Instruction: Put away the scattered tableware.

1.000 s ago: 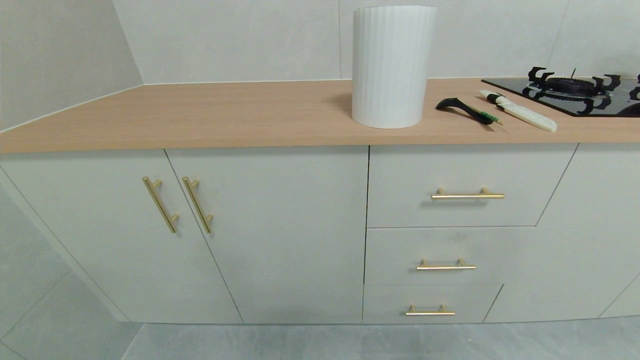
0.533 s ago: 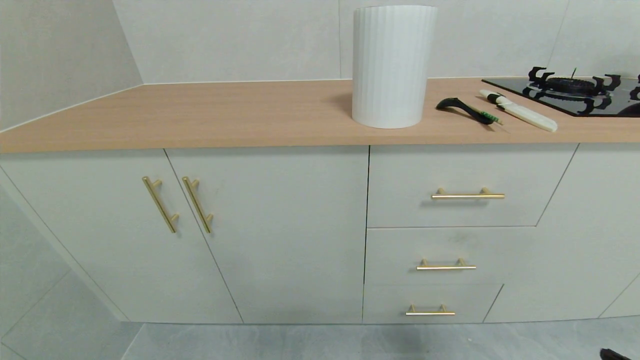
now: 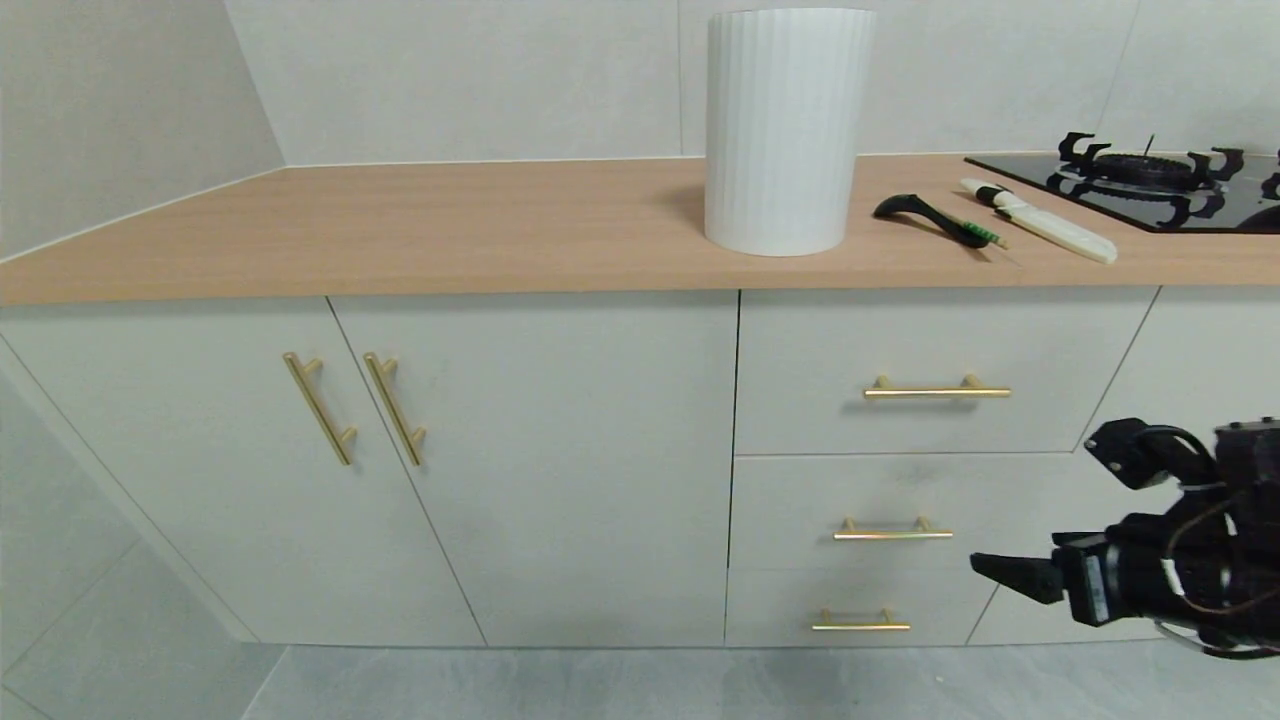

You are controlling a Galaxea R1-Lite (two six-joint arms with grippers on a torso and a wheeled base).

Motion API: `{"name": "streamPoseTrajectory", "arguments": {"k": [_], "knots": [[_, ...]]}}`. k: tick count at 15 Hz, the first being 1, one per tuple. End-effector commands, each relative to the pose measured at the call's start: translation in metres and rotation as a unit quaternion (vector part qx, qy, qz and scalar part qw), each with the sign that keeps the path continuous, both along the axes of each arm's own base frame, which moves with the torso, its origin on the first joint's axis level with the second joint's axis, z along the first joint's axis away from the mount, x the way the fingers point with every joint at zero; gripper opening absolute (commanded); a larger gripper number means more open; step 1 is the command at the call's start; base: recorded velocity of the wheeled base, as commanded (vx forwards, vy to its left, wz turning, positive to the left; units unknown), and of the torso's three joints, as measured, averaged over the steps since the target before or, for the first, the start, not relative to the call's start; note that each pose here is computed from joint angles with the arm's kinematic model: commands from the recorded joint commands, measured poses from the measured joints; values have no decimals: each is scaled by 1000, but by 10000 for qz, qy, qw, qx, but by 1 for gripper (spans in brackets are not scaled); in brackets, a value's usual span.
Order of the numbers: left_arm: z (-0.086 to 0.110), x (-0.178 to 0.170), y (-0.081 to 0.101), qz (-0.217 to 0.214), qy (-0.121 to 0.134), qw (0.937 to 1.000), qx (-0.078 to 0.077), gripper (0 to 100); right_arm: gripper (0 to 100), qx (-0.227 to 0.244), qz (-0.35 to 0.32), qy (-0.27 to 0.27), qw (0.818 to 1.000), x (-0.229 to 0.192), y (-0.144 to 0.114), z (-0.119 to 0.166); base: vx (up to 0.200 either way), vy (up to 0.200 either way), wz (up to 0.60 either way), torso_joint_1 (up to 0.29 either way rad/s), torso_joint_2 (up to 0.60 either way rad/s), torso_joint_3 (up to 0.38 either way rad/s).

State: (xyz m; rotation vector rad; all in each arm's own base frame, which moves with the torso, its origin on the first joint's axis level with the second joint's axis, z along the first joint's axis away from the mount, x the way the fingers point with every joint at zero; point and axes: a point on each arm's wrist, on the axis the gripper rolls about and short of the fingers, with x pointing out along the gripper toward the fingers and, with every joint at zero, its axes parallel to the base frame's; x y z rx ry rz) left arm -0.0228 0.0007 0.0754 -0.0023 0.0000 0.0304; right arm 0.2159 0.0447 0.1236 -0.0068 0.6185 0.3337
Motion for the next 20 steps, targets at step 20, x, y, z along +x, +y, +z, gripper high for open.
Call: {"name": "streamPoseTrajectory", "arguments": {"k": [20], "knots": [[0, 0, 0, 1, 0, 10000, -4, 100, 100, -387, -1245, -540, 9900, 132, 30, -141, 0, 0, 0, 0, 0, 0]]}}
